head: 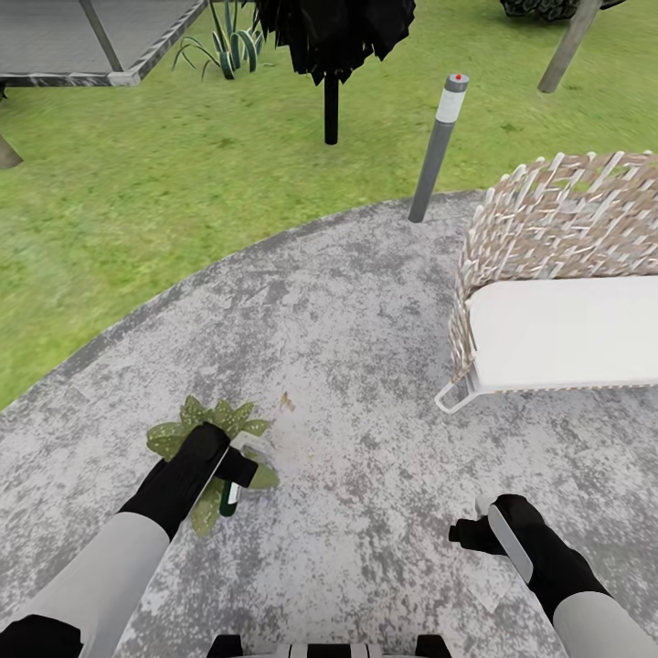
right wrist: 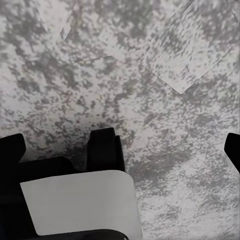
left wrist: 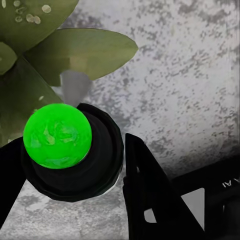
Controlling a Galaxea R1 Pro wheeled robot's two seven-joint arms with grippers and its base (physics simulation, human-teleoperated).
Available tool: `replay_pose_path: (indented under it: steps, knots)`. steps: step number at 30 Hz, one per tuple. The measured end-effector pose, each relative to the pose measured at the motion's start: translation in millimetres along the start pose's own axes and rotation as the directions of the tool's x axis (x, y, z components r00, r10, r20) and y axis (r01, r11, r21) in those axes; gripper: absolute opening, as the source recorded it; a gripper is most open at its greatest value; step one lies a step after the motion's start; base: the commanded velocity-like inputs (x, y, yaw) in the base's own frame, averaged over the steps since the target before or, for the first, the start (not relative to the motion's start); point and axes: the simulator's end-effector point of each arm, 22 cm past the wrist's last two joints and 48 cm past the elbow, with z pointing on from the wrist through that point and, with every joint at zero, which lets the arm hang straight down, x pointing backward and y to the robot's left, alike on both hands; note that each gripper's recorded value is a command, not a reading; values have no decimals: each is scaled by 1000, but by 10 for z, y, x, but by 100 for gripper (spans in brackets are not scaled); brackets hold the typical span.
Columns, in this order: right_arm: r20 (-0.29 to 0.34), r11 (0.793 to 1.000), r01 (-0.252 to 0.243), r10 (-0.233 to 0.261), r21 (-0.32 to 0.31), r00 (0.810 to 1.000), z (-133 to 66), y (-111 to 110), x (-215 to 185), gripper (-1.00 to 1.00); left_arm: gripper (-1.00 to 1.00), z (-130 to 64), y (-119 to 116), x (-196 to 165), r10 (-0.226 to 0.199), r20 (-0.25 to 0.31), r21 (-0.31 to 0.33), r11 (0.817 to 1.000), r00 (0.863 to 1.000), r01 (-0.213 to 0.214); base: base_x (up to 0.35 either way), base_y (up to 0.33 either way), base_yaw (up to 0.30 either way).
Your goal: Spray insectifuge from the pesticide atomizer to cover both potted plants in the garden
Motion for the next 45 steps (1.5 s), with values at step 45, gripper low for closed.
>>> replay_pose_path:
  steps: [45]
  knots:
    - [0,1000,0,0,0,1000,0,0,0,100,-100,22,-34,40,0,-5,5,1000,1000,0,-105,-68,0]
